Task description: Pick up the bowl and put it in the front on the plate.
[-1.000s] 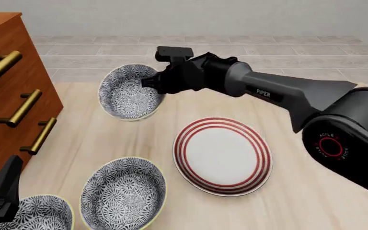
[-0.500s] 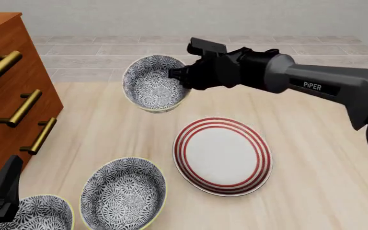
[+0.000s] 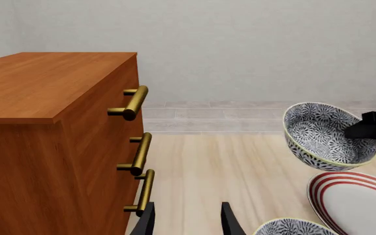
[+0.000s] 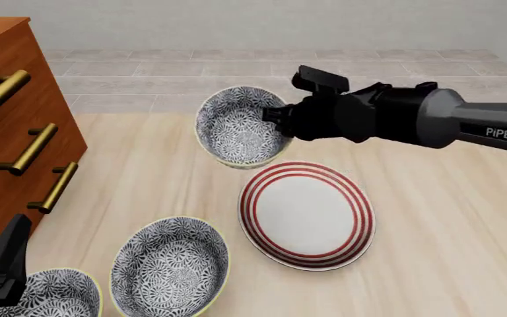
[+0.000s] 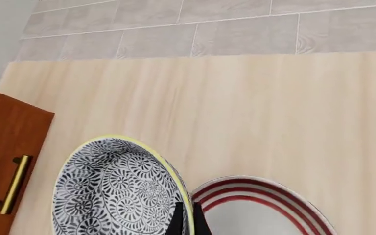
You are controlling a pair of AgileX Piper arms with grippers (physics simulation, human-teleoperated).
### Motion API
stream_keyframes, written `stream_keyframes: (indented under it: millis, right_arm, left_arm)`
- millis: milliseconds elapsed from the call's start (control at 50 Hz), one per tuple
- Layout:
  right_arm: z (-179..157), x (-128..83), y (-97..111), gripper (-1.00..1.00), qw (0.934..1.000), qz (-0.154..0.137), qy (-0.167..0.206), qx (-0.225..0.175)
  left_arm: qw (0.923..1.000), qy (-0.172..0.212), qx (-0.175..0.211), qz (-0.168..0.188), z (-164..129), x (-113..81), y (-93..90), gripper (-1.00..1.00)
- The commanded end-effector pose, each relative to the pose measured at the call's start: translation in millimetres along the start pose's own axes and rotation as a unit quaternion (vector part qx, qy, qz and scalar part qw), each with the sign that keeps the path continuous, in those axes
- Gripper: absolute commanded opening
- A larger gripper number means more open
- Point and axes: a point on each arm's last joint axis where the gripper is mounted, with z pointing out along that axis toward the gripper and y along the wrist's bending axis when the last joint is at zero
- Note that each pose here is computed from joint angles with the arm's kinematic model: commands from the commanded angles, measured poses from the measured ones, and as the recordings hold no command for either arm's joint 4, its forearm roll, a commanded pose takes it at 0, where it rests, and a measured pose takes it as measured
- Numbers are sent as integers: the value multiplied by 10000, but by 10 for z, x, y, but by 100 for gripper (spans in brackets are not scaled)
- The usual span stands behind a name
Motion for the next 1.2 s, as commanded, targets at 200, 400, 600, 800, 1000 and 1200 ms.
stream_keyframes:
  millis: [200,400,600,800,1000,1200]
  right_arm:
    - [-401,122,-224,-100,9994,294,-106,112]
    - [-545,210,-378,-100,9987,428,-102,256]
    - [-669,321,-520,-100,9978,541,-100,384]
    - [-761,492,-679,-100,9964,655,-43,539]
    - [-879,671,-825,-100,9952,708,-1,682]
    - [-850,781,-945,-100,9931,830,77,826]
  left_arm:
    - [10000,0,0,0,0,0,0,100]
    - [10000,0,0,0,0,0,0,100]
    - [10000,0,0,0,0,0,0,100]
    - [10000,0,0,0,0,0,0,100]
    - [10000,0,0,0,0,0,0,100]
    - [10000,0,0,0,0,0,0,100]
